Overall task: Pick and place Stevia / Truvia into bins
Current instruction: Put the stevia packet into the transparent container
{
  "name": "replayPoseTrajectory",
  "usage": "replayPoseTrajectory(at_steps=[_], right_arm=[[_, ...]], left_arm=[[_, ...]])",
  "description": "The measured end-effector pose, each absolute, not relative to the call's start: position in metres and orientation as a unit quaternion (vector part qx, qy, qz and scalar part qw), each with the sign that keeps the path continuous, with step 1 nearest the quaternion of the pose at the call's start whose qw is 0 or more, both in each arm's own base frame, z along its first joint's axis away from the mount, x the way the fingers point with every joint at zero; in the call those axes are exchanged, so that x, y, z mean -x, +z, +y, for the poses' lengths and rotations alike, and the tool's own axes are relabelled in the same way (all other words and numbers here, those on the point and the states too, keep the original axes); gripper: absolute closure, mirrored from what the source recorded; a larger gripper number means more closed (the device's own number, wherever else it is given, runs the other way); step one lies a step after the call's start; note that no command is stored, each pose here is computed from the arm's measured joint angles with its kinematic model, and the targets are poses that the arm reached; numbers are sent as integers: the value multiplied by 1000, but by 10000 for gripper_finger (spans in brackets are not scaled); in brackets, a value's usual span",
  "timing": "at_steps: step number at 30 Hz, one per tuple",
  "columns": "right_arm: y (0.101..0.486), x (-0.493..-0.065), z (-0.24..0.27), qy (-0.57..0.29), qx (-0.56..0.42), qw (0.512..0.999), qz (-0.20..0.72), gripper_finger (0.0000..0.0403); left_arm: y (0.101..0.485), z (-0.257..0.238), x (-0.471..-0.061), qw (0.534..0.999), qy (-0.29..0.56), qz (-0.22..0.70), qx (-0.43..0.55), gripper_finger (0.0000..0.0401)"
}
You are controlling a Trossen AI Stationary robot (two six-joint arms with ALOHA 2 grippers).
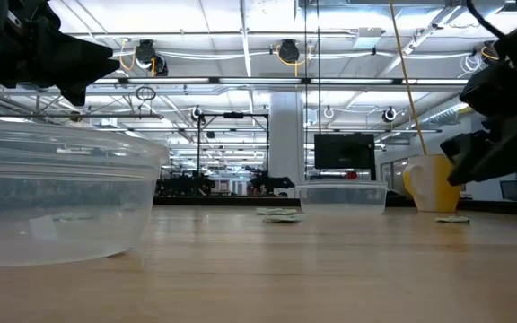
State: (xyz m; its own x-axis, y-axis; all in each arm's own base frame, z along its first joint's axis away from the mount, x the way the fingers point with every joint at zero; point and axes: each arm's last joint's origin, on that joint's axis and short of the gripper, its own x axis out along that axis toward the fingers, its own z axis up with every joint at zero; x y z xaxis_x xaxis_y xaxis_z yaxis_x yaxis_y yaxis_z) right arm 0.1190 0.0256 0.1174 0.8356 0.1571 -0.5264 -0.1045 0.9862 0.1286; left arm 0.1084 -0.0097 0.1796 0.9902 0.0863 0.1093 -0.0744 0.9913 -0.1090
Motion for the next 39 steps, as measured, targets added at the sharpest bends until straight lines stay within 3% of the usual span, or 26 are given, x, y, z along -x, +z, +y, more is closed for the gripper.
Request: replayPoseTrajectory(at_steps=[5,10,17,24,27,34,39], right_arm=[[114,-120,26,65,-40,947,311,259],[143,-137,29,58,-1,959,277,259],[133,-140,29,41,-26,944,326,259],[132,-144,29,34,-13,947,319,259],[134,-145,29,34,-5,951,307,259],[137,-147,30,39,-2,957,289,259],[137,-148,28,35,-7,956,291,259]], left_arm=[[180,-10,-108,996,41,-57,49,267],[180,-8,-108,995,60,-60,61,267],[181,-8,-108,991,59,-68,103,267],[185,-2,-106,975,160,-100,120,267],[191,-2,-105,973,160,-124,109,267],[216,-1,-102,969,165,-160,90,267],[255,0,-106,969,221,-95,48,268]])
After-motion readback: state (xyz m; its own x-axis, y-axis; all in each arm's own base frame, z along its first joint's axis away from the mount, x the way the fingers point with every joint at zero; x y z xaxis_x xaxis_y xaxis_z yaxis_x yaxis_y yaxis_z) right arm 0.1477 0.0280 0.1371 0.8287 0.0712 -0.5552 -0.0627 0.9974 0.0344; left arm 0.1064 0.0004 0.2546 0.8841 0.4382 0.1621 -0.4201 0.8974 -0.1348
